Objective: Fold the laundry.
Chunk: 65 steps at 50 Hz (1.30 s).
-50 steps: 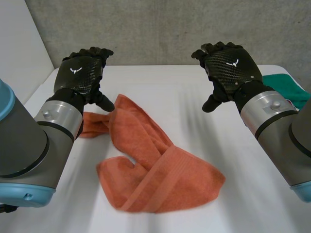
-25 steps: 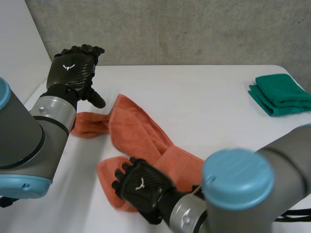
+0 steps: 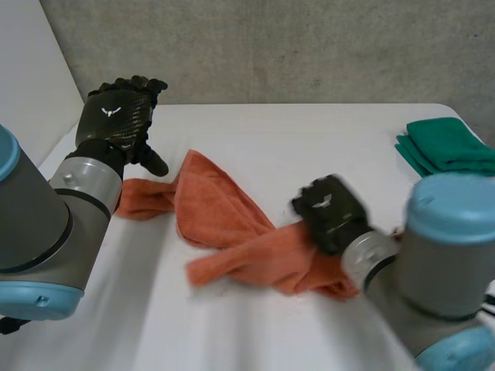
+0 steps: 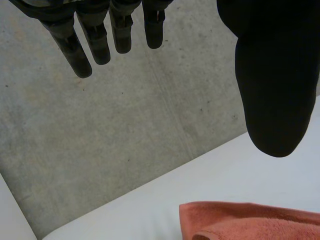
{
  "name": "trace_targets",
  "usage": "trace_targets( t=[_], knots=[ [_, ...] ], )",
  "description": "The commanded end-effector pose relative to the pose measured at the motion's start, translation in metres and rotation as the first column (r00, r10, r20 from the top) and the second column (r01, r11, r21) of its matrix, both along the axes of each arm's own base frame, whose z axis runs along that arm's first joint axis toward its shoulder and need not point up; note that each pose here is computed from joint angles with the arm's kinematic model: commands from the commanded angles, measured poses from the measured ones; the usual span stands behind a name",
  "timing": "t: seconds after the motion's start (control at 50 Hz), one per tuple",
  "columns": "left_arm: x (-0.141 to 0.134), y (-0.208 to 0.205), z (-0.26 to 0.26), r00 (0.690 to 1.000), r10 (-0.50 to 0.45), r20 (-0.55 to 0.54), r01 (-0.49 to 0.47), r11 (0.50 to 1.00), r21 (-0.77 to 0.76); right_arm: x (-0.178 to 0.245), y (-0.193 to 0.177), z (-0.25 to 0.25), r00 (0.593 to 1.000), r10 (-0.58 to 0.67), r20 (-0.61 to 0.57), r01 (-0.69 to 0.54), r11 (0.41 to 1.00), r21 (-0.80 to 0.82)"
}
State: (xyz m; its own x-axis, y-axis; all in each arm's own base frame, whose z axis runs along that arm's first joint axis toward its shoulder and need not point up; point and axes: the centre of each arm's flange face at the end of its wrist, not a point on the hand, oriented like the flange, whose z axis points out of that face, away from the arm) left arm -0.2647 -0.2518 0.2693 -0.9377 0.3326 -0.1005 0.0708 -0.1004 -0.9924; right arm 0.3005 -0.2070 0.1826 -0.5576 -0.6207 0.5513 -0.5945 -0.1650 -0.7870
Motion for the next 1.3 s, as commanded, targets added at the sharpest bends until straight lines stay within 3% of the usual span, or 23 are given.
trace_targets(
  t=[0.02, 0.2, 0.32, 0.38, 0.5, 0.62, 0.76, 0.88, 1.02, 1.14, 1.3],
  knots=[
    [0.0, 0.005, -0.012, 0.998, -0.02, 0.061, 0.018, 1.0, 0.02, -0.079, -0.072, 0.012, 0.956, -0.291, -0.027, 0.291, 0.957, 0.011],
    [-0.005, 0.005, -0.042, 0.977, -0.072, 0.201, 0.058, 0.996, 0.074, -0.093, -0.086, 0.02, 0.94, -0.335, -0.071, 0.334, 0.942, -0.032],
    [-0.007, -0.002, -0.059, 0.964, -0.079, 0.255, 0.053, 0.993, 0.107, -0.089, -0.081, 0.045, 0.946, -0.324, -0.026, 0.32, 0.942, -0.097],
    [-0.007, -0.008, -0.064, 0.959, -0.077, 0.274, 0.049, 0.993, 0.108, -0.076, -0.068, 0.067, 0.963, -0.271, 0.014, 0.27, 0.951, -0.15],
    [0.003, -0.04, -0.077, 0.937, -0.091, 0.337, 0.059, 0.993, 0.104, -0.025, -0.036, 0.088, 0.999, -0.046, 0.025, 0.05, 0.981, -0.189],
    [0.016, -0.074, -0.089, 0.912, -0.142, 0.386, 0.114, 0.989, 0.096, 0.009, -0.042, 0.074, 0.996, 0.086, -0.039, -0.09, 0.988, -0.123],
    [0.024, -0.104, -0.105, 0.905, -0.17, 0.389, 0.139, 0.985, 0.105, 0.05, -0.048, 0.047, 0.972, 0.232, -0.034, -0.23, 0.972, 0.04],
    [0.032, -0.123, -0.113, 0.906, -0.177, 0.386, 0.146, 0.983, 0.109, 0.065, -0.067, 0.019, 0.972, 0.225, 0.066, -0.234, 0.951, 0.2],
    [0.031, -0.128, -0.133, 0.884, -0.23, 0.407, 0.183, 0.971, 0.151, 0.071, -0.077, -0.019, 0.976, 0.208, 0.064, -0.218, 0.933, 0.288],
    [0.031, -0.129, -0.143, 0.863, -0.248, 0.441, 0.186, 0.966, 0.179, 0.073, -0.084, -0.028, 0.982, 0.184, 0.05, -0.191, 0.94, 0.283],
    [0.027, -0.132, -0.147, 0.856, -0.259, 0.446, 0.186, 0.962, 0.202, 0.074, -0.095, -0.028, 0.99, 0.138, 0.038, -0.143, 0.959, 0.244]
  ],
)
